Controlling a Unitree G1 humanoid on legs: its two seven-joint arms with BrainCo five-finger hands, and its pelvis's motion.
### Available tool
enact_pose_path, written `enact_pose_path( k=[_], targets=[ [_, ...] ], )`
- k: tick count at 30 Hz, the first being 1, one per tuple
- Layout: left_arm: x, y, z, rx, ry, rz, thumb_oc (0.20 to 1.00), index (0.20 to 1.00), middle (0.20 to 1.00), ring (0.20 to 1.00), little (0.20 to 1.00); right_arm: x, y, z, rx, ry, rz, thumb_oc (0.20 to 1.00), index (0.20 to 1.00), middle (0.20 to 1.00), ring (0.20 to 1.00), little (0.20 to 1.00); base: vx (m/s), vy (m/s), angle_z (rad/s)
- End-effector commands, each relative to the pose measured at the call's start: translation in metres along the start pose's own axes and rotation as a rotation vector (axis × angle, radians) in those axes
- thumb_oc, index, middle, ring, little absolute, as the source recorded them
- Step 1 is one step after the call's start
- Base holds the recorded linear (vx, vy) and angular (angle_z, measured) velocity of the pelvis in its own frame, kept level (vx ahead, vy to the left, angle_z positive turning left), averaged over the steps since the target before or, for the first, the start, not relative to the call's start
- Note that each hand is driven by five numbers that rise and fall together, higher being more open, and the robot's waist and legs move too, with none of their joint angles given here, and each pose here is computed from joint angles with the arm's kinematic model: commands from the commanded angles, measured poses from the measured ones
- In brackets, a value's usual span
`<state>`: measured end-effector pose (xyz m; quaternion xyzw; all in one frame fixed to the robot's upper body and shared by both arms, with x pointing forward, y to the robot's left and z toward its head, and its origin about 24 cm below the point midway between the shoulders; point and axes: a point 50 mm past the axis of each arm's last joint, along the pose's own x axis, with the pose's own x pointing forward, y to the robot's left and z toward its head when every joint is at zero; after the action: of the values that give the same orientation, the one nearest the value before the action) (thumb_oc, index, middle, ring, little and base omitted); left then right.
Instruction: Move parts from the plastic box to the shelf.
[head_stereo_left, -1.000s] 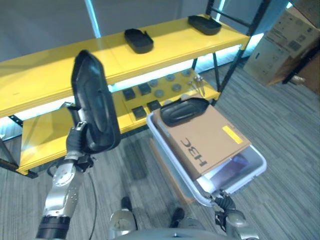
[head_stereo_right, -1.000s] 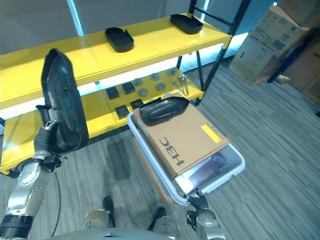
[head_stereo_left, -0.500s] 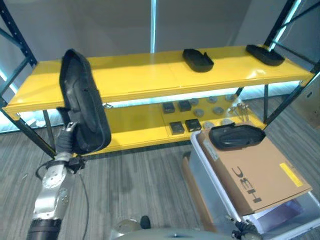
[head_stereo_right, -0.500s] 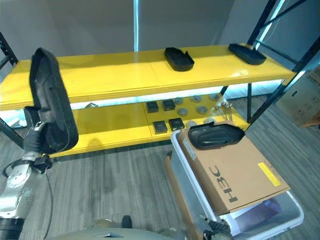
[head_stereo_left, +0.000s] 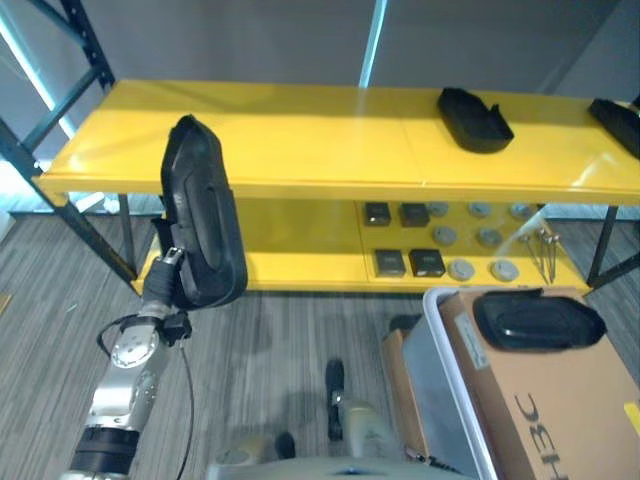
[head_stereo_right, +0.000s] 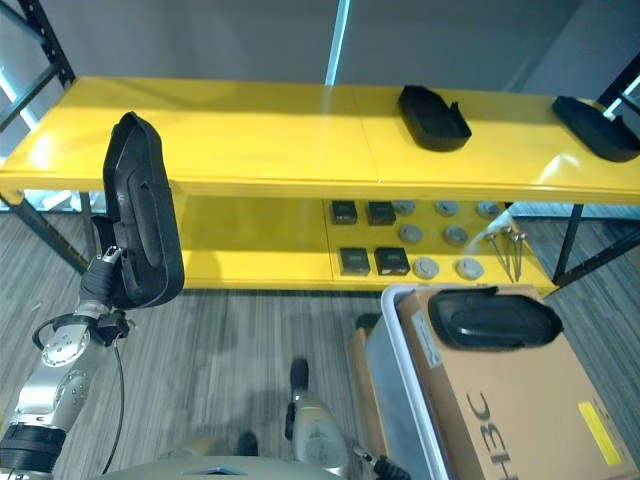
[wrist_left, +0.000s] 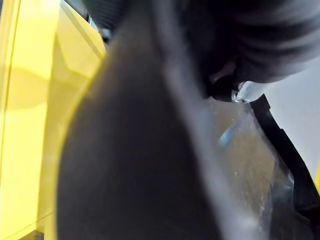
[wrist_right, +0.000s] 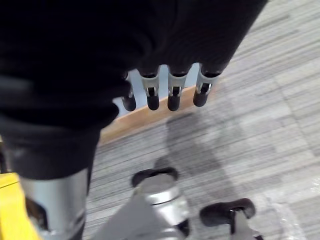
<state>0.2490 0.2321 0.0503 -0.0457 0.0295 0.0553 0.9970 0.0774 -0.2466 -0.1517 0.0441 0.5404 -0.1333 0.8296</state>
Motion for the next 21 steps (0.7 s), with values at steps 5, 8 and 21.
enact_pose_path(
  k=[5, 8, 21],
  targets=[
    [0.018, -0.029, 0.054, -0.062, -0.244, -0.053, 0.2, 0.2, 0.2, 0.2, 0.2, 0.001, -0.013, 0.017, -0.184, -0.034, 0.008, 1.0, 1.0, 1.0, 1.0, 1.0, 0.32, -0.264, -0.13],
    [0.02, -0.028, 0.069, 0.059, -0.352, -0.009, 0.2, 0.2, 0.2, 0.2, 0.2, 0.0, -0.025, 0.01, -0.252, -0.006, -0.022, 1.0, 1.0, 1.0, 1.0, 1.0, 0.22, -0.05, -0.33],
    [0.059, 0.007, 0.078, 0.245, -0.232, 0.221, 0.2, 0.2, 0.2, 0.2, 0.2, -0.005, -0.018, -0.013, -0.35, 0.059, 0.015, 1.0, 1.0, 1.0, 1.0, 1.0, 0.12, 0.125, -0.12]
  ],
)
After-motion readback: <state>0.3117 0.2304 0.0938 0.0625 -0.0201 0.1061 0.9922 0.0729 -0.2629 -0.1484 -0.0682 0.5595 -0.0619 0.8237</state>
